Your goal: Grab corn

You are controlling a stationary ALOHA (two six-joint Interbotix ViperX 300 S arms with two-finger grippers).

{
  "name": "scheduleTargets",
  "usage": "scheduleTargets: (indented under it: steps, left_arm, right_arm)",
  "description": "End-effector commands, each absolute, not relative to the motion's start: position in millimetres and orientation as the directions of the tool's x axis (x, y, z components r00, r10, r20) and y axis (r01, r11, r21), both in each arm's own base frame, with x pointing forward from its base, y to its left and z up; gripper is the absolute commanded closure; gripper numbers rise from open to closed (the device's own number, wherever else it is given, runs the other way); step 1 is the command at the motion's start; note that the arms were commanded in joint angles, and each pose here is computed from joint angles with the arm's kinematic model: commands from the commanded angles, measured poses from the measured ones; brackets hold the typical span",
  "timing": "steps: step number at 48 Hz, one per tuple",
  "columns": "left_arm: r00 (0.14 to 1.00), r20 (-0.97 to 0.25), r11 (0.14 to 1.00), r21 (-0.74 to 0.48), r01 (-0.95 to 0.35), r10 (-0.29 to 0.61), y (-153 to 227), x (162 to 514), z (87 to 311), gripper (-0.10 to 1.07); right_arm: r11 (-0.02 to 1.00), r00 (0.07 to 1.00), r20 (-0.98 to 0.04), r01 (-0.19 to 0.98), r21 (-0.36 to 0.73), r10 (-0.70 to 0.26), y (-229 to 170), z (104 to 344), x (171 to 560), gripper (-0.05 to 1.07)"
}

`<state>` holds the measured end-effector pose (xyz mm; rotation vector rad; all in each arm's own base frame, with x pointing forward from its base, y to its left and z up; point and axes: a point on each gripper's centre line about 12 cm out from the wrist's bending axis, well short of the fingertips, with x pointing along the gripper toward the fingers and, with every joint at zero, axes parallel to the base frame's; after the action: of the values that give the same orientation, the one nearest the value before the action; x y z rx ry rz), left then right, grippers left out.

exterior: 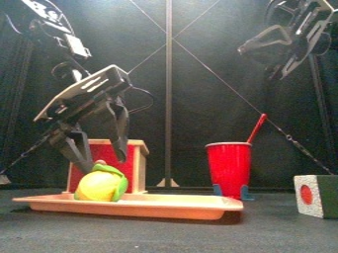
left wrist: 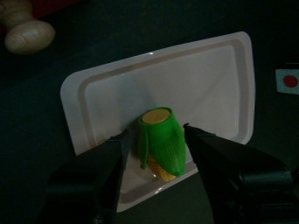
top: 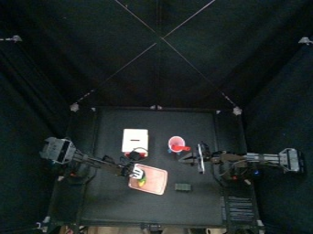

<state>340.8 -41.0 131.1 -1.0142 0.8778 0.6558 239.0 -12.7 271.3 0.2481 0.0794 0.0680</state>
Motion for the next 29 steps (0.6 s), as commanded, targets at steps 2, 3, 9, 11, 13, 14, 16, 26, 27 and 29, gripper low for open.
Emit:
scheduleTargets:
  steps: [2,3,9,11,13,14,16,26,27,29]
  left_arm:
    - [0.535,-0.843,0.404,-0.469,-0.785,0.062,-43.5,345.7,142.0,0.1]
    - [0.536,-0.842,0.404,-0.47,-0.785,0.062,-43.5,346.1,142.5,0.1]
    - [0.54,-0.839,0.408,-0.473,-0.781,0.062,-43.7,347.5,143.9,0.1]
    - [0.542,-0.838,0.412,-0.473,-0.779,0.063,-43.6,348.0,144.4,0.1]
    - [0.544,-0.837,0.411,-0.475,-0.778,0.064,-43.7,348.9,144.8,0.1]
    - [0.543,-0.838,0.412,-0.473,-0.779,0.064,-43.7,348.9,144.3,0.1]
    - [0.539,-0.84,0.411,-0.47,-0.781,0.064,-43.7,349.0,142.7,0.1]
    - [0.529,-0.846,0.406,-0.463,-0.788,0.063,-44.8,350.5,138.1,0.1]
    - [0.528,-0.847,0.405,-0.462,-0.789,0.063,-44.8,350.5,137.5,0.1]
    - [0.526,-0.848,0.404,-0.46,-0.79,0.063,-44.5,350.9,136.1,0.1]
  right_arm:
    - [0.967,0.996,-0.053,-0.063,0.247,0.078,-13.1,275.8,239.5,0.52]
    - [0.967,0.995,-0.053,-0.064,0.247,0.08,-12.7,275.8,239.5,0.52]
    - [0.967,0.995,-0.055,-0.064,0.247,0.08,-12.7,275.2,239.3,0.52]
    - [0.967,0.995,-0.053,-0.064,0.248,0.079,-12.7,275.8,239.5,0.52]
    - [0.967,0.995,-0.053,-0.064,0.248,0.079,-12.7,275.8,239.5,0.52]
    - [0.966,0.995,-0.054,-0.063,0.249,0.079,-12.7,275.2,239.3,0.52]
    - [0.967,0.995,-0.053,-0.064,0.248,0.079,-12.7,275.8,239.5,0.52]
    - [0.967,0.995,-0.054,-0.062,0.248,0.078,-12.8,275.4,239.1,0.52]
    - [0.967,0.995,-0.053,-0.064,0.248,0.079,-12.7,275.8,239.5,0.52]
    - [0.967,0.996,-0.051,-0.064,0.248,0.079,-12.7,276.2,239.3,0.52]
